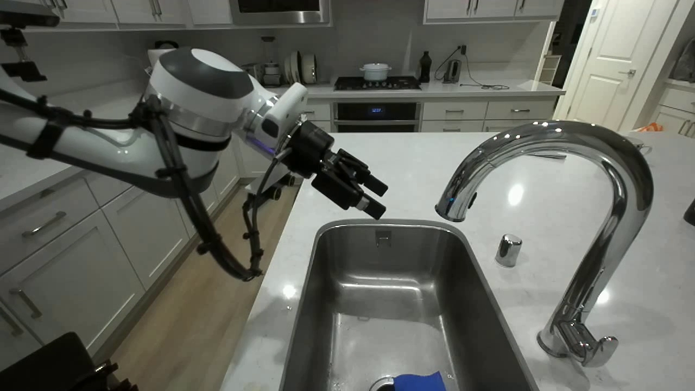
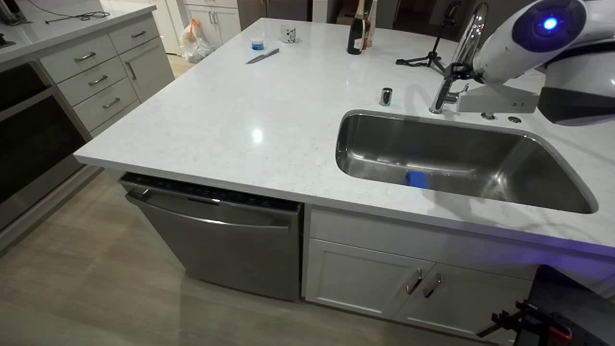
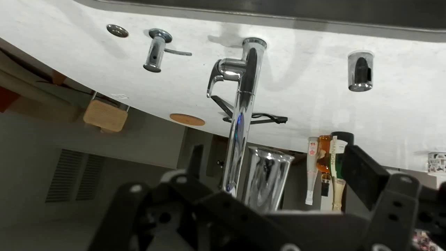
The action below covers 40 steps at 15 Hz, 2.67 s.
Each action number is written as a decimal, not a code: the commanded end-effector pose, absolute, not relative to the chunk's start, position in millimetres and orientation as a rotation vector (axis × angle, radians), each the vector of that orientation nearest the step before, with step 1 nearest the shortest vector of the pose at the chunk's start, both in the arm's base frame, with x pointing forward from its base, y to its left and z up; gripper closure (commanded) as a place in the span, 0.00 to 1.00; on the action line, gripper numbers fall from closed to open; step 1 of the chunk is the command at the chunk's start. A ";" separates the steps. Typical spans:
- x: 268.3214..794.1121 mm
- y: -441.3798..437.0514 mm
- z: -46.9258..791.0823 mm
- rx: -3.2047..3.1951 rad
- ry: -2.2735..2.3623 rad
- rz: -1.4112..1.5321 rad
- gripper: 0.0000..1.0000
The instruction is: Pull out the faucet head
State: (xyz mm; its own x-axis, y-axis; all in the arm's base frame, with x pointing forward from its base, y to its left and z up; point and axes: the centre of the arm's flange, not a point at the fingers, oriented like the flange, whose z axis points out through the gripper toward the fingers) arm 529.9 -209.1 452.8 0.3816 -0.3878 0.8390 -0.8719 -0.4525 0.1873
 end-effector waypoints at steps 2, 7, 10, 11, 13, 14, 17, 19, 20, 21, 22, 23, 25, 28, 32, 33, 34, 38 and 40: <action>575.7 -219.7 464.6 1.989 -1.062 1.027 0.00; 594.8 -240.9 467.5 1.957 -1.085 1.031 0.00; 606.0 -254.8 465.3 1.935 -1.098 1.025 0.00; 608.9 -258.5 464.1 1.928 -1.101 1.021 0.00; 615.3 -265.4 461.0 1.912 -1.101 1.008 0.00; 618.3 -267.9 460.3 1.904 -1.101 1.006 0.00; 626.5 -274.3 460.8 1.883 -1.096 1.001 0.00; 629.3 -279.5 461.3 1.866 -1.107 0.989 0.00; 629.6 -282.2 461.6 1.857 -1.115 0.980 0.00; 629.8 -285.2 461.8 1.846 -1.123 0.974 0.00; 630.1 -287.1 462.5 1.838 -1.128 0.971 0.00; 630.5 -289.6 462.1 1.830 -1.132 0.968 0.00; 631.8 -293.4 461.7 1.821 -1.137 0.962 0.00; 634.4 -296.9 459.6 1.811 -1.140 0.956 0.00; 636.3 -300.4 456.2 1.799 -1.145 0.940 0.00; 637.4 -301.5 454.8 1.795 -1.144 0.936 0.00; 637.8 -302.1 454.0 1.793 -1.145 0.932 0.00; 638.4 -303.8 451.9 1.781 -1.148 0.918 0.44; 637.0 -305.0 451.6 1.771 -1.152 0.909 0.59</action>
State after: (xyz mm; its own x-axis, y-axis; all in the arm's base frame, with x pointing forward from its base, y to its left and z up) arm 627.4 -303.1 445.8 0.3022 -0.3540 0.8851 -0.9422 -0.2517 0.2210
